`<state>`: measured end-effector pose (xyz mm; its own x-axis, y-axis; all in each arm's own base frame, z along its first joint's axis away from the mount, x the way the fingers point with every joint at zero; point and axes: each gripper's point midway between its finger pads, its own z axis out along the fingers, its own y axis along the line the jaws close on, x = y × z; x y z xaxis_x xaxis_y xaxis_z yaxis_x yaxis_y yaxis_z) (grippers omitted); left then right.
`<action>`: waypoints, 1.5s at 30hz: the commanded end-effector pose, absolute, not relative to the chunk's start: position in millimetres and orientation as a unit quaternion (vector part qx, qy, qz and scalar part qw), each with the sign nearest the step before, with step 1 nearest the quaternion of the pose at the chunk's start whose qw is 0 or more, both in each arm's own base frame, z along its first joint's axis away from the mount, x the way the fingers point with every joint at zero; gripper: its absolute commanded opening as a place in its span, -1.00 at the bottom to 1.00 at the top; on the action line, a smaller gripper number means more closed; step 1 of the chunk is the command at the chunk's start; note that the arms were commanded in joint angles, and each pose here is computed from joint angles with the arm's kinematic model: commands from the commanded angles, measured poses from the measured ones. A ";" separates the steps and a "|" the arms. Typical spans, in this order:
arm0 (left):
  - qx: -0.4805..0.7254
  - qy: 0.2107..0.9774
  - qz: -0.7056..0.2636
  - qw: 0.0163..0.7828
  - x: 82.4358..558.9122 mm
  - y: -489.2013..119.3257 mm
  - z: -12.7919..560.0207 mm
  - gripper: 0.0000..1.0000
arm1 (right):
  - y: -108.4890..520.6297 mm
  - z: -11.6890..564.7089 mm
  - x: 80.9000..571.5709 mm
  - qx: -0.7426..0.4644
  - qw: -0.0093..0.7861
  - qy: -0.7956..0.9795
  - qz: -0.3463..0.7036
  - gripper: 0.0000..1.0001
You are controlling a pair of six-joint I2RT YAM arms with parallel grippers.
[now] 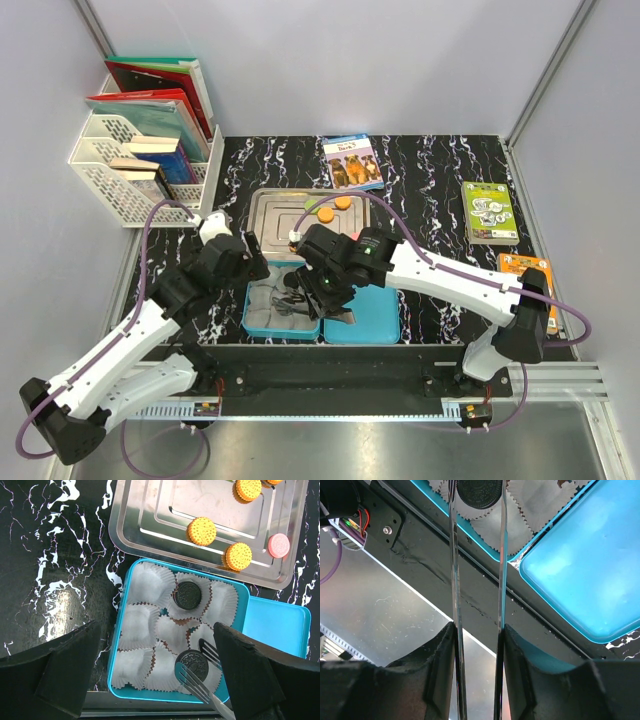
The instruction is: Pack the cookies
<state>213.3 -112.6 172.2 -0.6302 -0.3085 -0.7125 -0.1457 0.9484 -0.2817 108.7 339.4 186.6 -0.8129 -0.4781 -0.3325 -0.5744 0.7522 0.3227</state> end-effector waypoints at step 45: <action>-0.122 0.893 -0.103 0.420 215.4 -113.0 175.6 0.98 | 245.6 168.5 287.3 -0.100 0.201 0.964 0.143 0.02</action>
